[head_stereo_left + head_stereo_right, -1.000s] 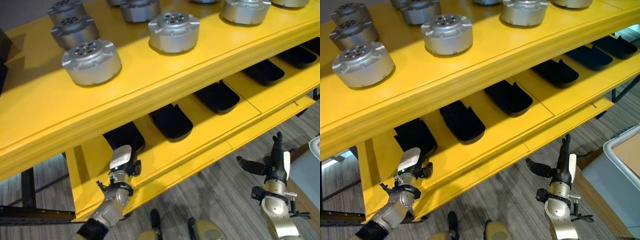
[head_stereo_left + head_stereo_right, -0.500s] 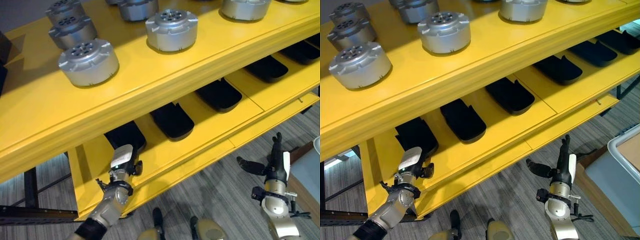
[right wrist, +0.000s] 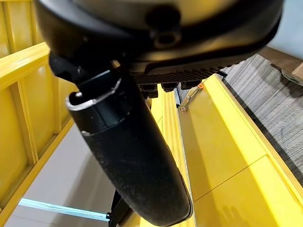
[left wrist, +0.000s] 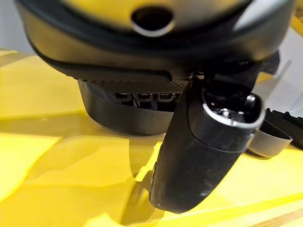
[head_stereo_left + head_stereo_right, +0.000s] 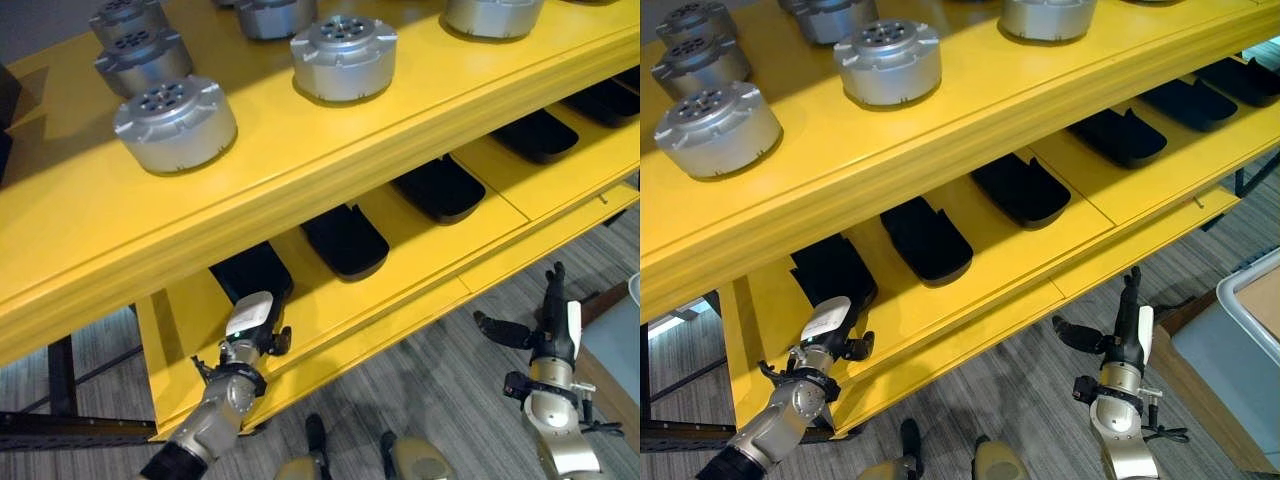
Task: Move parts from the plastic box to the shelf.
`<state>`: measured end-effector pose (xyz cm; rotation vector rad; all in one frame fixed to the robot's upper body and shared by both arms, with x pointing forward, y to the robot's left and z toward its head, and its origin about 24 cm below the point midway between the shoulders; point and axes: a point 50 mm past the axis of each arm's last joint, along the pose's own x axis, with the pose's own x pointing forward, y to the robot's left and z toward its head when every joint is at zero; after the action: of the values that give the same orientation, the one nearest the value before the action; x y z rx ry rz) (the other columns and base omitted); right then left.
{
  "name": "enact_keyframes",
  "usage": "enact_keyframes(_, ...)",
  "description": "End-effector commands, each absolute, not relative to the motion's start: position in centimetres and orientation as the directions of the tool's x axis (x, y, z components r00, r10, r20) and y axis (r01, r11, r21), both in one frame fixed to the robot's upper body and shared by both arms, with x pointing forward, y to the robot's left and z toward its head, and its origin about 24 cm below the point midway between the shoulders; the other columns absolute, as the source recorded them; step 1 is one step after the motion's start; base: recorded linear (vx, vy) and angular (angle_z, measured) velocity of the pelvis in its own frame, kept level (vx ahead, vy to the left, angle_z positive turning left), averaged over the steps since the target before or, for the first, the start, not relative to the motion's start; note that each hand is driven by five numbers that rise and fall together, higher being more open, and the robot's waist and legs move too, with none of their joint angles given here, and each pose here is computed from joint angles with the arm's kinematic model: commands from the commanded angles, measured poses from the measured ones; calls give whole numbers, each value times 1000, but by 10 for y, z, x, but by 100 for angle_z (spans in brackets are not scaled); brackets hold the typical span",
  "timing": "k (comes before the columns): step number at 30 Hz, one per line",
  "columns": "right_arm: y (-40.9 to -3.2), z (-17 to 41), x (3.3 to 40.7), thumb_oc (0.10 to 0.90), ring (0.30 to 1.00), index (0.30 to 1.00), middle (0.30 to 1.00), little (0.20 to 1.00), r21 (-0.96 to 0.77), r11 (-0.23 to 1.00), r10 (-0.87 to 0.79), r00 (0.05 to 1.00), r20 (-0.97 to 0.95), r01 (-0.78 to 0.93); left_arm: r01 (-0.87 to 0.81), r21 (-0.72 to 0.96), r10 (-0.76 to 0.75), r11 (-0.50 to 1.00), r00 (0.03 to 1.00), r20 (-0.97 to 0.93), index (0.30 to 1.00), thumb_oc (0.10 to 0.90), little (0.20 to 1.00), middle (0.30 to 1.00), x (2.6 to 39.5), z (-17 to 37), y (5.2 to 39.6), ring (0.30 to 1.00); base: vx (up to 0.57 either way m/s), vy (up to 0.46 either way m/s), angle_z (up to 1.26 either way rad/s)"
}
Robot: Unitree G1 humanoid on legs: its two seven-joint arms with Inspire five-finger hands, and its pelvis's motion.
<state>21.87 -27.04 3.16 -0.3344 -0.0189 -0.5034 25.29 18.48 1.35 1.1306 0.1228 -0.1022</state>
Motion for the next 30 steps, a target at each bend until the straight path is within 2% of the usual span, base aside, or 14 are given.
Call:
enact_keyframes(1, -285, 93, 230, 900, 1000, 1000, 1000, 1000, -267, 792, -436, 816, 380, 548, -17, 926, -53, 376, 998, 40, 1000, 900, 1000, 1000, 267, 54, 192, 1000, 0, 0, 0)
enact_keyframes(15, -289, 92, 225, 900, 1000, 1000, 1000, 1000, -275, 785, -443, 813, 379, 556, 1, 920, -33, 393, 999, 13, 1000, 900, 1000, 1000, 259, 51, 201, 1000, 0, 0, 0)
enact_keyframes(30, -288, 91, 223, 900, 1000, 1000, 1000, 1000, -283, 790, -430, 821, 375, 543, 46, 919, -85, 391, 996, -13, 1000, 900, 1000, 1000, 250, 47, 197, 1000, -2, -1, 2)
